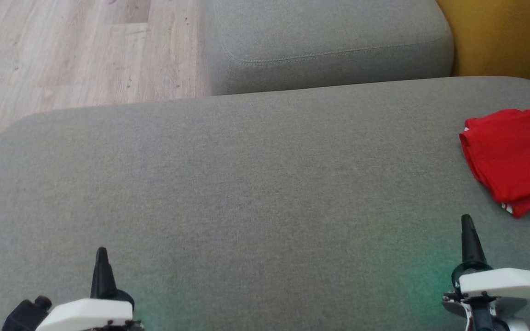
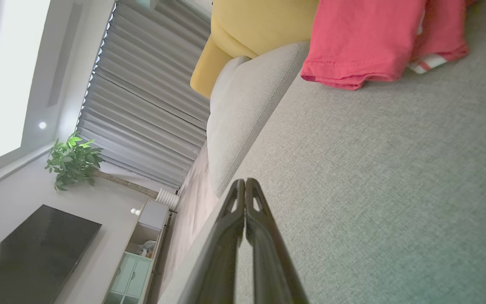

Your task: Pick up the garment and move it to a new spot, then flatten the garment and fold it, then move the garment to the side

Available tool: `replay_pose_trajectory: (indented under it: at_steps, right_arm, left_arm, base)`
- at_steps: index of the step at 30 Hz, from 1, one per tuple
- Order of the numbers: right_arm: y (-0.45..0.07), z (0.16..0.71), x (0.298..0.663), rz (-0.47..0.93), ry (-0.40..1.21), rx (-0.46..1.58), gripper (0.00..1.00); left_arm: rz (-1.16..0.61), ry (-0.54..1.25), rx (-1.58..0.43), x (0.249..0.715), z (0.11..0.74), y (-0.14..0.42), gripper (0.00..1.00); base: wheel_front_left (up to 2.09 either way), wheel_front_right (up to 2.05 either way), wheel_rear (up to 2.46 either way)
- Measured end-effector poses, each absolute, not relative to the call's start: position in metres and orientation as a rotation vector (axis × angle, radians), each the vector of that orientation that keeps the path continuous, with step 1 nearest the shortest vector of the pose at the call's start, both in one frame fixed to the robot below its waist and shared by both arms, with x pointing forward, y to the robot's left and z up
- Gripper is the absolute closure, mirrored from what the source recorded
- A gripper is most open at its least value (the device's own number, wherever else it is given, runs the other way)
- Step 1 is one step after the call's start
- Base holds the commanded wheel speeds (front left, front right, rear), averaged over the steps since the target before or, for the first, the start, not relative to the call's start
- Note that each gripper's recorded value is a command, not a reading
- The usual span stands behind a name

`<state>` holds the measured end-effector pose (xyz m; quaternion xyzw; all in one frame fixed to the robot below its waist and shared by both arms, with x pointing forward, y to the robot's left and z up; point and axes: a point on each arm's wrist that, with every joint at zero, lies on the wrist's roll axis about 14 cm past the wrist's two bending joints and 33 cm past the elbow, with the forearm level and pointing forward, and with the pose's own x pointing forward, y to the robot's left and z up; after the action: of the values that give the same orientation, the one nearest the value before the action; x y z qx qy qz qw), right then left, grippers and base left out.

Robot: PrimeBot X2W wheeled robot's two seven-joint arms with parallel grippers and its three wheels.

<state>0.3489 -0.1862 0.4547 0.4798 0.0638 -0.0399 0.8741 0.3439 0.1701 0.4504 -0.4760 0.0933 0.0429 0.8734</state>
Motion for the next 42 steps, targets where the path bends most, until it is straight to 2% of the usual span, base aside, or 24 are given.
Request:
replay_pose_trajectory:
  at_steps: [42]
  right_arm:
    - [-0.202, 0.472, 0.37, -0.102, 0.067, 1.521, 1.0]
  left_arm:
    - [0.065, 0.113, -1.516, 0.37, 0.472, 0.185, 1.0]
  base:
    - [0.0, 0.0, 0.0]
